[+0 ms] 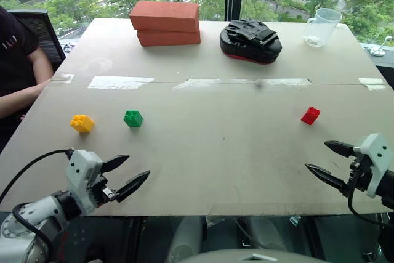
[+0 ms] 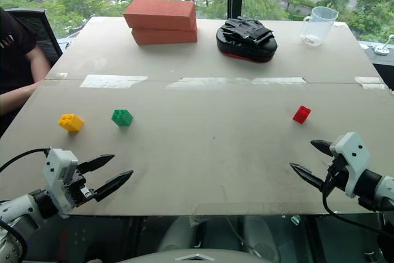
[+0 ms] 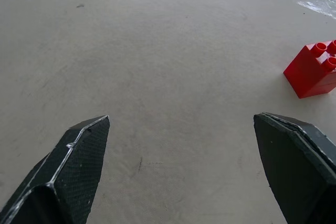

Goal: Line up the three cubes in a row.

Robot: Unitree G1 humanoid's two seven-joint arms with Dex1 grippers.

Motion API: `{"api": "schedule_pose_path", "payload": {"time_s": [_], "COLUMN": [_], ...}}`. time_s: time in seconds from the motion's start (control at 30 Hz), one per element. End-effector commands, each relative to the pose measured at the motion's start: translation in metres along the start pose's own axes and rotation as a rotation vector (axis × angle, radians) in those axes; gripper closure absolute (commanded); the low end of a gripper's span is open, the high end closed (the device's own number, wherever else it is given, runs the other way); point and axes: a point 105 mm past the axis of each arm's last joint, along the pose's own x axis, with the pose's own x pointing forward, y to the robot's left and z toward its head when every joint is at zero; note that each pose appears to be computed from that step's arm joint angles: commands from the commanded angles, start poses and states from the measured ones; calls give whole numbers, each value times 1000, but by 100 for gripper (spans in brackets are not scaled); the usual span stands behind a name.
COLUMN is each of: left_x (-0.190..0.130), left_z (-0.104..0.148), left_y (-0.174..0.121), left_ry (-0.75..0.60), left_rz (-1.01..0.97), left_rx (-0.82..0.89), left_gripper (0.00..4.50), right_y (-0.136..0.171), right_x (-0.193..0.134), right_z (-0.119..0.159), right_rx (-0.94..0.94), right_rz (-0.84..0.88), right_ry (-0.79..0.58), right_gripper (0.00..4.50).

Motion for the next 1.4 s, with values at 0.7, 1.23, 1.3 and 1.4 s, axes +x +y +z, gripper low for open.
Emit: {"api": "schedule_pose_path", "payload": {"time_s": [0.7,1.23,1.3,1.4], "left_x": [56,55,55,55], "left_z": [109,104,103,102], "left_y": [-85,-84,-84,-84], "left_ry": [-184,-195,-192,-194], "left_rz": [-546,-499,-494,-488], "left_rx": [229,219,217,210], "left_gripper": [2,0,0,0], "right_y": [-61,-79,-79,-79], "right_x": [80,108,107,106], "right_z": [23,49,46,42], "right_rx": [508,524,517,484], "right_rz": [-857,-962,-962,-943], "right_ry": [86,57,78,107], "right_gripper": [0,178,258,319]}}
